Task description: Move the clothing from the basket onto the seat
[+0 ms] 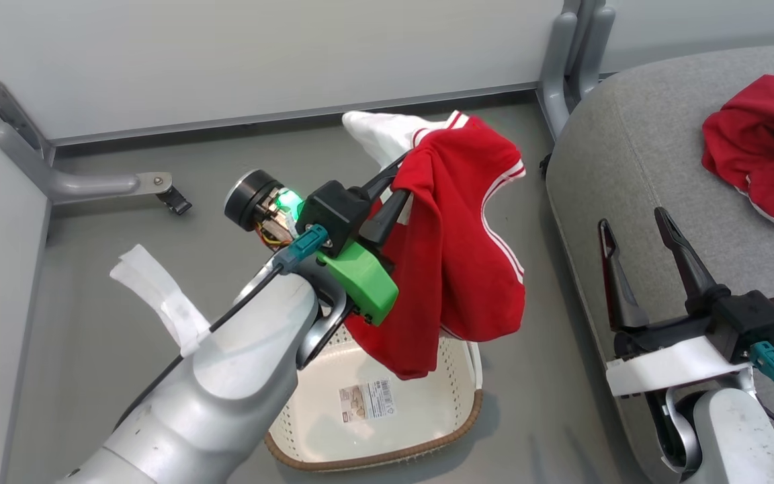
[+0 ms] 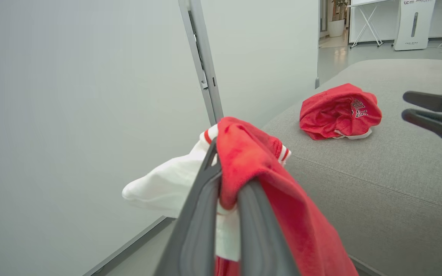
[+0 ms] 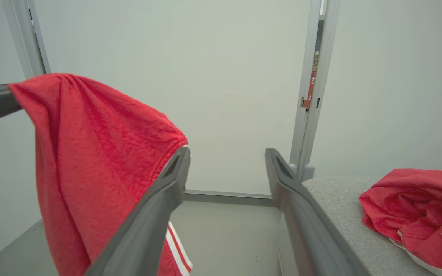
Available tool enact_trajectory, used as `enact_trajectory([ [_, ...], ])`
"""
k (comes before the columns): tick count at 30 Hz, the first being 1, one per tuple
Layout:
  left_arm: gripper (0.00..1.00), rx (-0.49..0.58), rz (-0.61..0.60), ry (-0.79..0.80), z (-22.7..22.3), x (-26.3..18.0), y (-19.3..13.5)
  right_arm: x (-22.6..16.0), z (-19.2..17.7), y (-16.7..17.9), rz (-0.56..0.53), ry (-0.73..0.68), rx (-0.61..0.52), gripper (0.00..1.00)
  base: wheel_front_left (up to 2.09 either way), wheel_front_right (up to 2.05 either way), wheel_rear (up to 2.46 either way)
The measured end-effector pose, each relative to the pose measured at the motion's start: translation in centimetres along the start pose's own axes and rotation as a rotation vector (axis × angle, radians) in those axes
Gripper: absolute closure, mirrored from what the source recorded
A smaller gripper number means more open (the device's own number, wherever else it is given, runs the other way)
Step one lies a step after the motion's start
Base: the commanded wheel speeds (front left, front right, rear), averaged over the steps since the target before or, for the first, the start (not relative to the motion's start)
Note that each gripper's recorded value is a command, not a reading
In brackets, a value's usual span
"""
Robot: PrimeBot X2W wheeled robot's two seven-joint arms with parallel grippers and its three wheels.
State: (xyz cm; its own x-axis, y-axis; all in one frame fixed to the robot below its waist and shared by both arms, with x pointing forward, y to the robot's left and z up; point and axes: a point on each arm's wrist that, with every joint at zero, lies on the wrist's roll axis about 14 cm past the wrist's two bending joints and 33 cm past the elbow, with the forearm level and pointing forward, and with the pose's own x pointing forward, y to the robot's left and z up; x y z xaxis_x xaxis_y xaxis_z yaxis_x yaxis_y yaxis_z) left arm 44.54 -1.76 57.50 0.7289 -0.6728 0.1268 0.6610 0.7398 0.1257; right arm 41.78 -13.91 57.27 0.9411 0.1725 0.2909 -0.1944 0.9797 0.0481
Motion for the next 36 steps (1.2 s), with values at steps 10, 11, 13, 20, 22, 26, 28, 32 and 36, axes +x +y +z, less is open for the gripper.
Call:
enact_trajectory([
  [10, 1.00, 0.040, -0.020, -0.083, 3.8, 1.1, -0.5, -0.1, 1.0, 0.5, 0.013, -0.025, 0.008, 0.00, 0.00, 0.00, 0.00],
  [11, 1.00, 0.042, -0.021, -0.082, 3.9, 1.2, -0.6, -0.1, 1.1, 0.6, 0.015, -0.029, 0.008, 0.00, 0.00, 0.00, 0.00],
  [13, 1.00, 0.044, -0.024, -0.082, 3.9, 1.2, -0.7, -0.1, 1.5, 0.9, 0.024, -0.040, 0.009, 0.00, 0.00, 0.00, 0.00],
  [20, 1.00, 0.046, -0.026, -0.061, 3.3, 1.3, -0.8, 0.4, 3.6, 3.5, 0.100, -0.110, 0.031, 0.00, 0.00, 0.00, 0.00],
  [22, 1.00, 0.046, -0.026, -0.055, 3.0, 1.3, -0.7, 0.5, 3.9, 4.8, 0.137, -0.119, 0.040, 0.00, 0.00, 0.00, 0.00],
  [26, 1.00, 0.044, -0.030, -0.049, 2.7, 1.6, -0.8, 0.9, 3.8, 7.2, 0.208, -0.118, 0.061, 0.00, 0.00, 0.00, 0.00],
  [28, 1.00, 0.045, -0.036, -0.053, 2.9, 1.8, -1.0, 1.1, 3.2, 8.3, 0.243, -0.101, 0.068, 0.00, 0.00, 0.00, 0.00],
  [32, 1.00, 0.044, -0.046, -0.059, 3.0, 2.2, -1.3, 1.8, 1.9, 10.0, 0.299, -0.068, 0.063, 0.00, 0.00, 0.00, 0.00],
  [36, 1.00, 0.044, -0.054, -0.066, 3.1, 2.5, -1.3, 2.9, 0.6, 11.0, 0.338, -0.040, 0.038, 0.00, 0.00, 0.00, 0.00],
])
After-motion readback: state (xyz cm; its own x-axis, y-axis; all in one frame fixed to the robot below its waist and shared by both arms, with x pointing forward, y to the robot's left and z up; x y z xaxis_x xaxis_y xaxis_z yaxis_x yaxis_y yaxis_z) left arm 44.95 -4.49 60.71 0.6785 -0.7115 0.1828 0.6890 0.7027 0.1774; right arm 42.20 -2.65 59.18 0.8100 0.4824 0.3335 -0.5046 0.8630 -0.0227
